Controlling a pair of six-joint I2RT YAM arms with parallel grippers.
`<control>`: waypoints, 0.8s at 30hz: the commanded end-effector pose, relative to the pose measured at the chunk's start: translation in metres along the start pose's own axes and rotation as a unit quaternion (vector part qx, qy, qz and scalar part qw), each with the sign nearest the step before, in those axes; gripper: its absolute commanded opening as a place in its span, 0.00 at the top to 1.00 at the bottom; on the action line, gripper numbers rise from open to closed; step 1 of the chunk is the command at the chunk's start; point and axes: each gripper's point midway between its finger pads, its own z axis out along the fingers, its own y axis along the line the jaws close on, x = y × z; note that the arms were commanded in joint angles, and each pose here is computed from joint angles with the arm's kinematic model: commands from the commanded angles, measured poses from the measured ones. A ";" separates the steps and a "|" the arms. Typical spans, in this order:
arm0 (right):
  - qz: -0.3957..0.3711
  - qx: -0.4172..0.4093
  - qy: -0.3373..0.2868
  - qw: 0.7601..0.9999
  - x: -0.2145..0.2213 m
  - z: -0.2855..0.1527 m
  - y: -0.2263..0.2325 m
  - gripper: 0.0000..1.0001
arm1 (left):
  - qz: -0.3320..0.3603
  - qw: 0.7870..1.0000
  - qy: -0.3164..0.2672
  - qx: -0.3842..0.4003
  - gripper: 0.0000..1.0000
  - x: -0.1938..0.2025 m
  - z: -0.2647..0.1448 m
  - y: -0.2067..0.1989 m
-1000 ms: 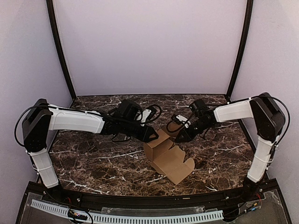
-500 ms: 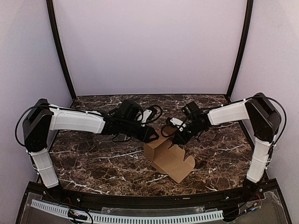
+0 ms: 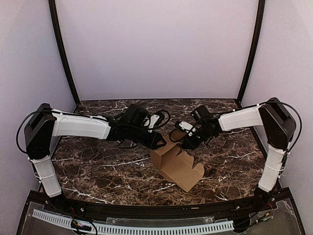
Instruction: Fold the paper box
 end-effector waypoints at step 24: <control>-0.033 -0.146 -0.052 0.987 -0.023 -0.010 0.068 0.78 | -0.010 0.999 0.030 -0.029 0.63 0.022 0.005 0.013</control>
